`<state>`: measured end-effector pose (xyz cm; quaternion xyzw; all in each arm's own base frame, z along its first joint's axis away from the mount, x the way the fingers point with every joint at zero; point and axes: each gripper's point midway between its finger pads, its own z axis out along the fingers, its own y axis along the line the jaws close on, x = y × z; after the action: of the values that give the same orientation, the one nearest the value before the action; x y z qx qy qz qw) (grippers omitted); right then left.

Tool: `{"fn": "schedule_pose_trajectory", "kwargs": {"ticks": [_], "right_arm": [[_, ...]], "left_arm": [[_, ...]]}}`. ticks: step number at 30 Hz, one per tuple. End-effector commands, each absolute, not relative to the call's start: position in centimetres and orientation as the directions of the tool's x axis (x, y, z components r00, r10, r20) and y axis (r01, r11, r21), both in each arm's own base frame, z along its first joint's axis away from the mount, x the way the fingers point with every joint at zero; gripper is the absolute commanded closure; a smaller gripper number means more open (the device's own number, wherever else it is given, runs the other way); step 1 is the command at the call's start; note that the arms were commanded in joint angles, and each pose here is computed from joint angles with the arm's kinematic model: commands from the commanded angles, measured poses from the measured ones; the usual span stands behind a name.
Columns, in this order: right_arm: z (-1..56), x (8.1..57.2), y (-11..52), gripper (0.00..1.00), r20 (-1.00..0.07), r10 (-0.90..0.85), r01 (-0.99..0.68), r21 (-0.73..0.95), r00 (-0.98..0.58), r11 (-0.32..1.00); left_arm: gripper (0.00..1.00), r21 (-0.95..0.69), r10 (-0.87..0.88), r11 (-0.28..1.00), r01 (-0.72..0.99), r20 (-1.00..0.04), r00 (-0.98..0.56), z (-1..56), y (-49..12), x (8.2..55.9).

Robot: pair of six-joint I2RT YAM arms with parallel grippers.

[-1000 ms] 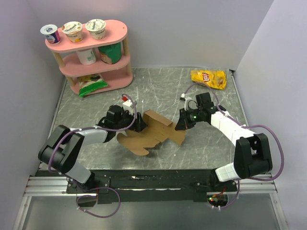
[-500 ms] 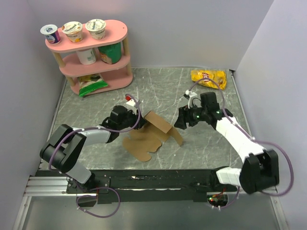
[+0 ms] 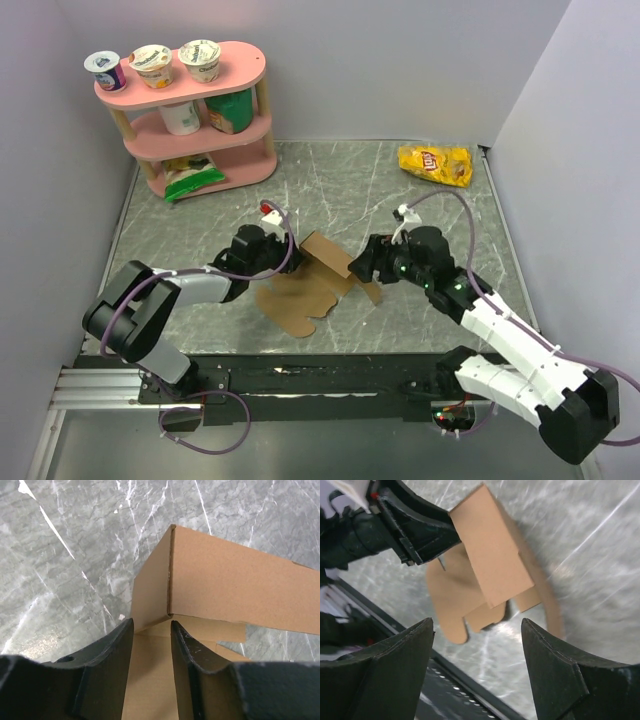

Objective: Fold the paper box

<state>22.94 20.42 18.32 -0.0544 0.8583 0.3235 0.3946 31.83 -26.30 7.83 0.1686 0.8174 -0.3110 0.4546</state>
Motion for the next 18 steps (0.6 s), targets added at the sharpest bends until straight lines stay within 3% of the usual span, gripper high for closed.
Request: {"fn": "schedule_pose_trajectory", "kwargs": {"ticks": [1, 9, 13, 18], "right_arm": [[20.1, 24.6, 22.1, 0.22, -0.632, 0.394, -0.233, 0.679, -0.667, 0.696], [20.5, 26.4, 23.9, 0.22, -0.593, 0.415, -0.212, 0.714, -0.690, 0.668], [19.1, 26.7, 23.7, 0.23, -0.580, 0.414, -0.160, 0.694, -0.701, 0.702], [17.8, 26.5, 24.0, 0.23, -0.565, 0.410, -0.136, 0.689, -0.716, 0.712]], "left_arm": [[0.59, -0.340, -0.048, 0.742, 0.578, -0.887, -0.459, 9.7, -26.9, 32.1], [0.59, -0.318, -0.072, 0.732, 0.603, -0.916, -0.396, 10.6, -27.5, 31.8], [0.66, -0.313, -0.087, 0.739, 0.597, -0.922, -0.377, 10.8, -27.6, 31.9], [0.68, -0.304, -0.082, 0.741, 0.598, -0.926, -0.368, 10.7, -28.4, 31.9]]}}
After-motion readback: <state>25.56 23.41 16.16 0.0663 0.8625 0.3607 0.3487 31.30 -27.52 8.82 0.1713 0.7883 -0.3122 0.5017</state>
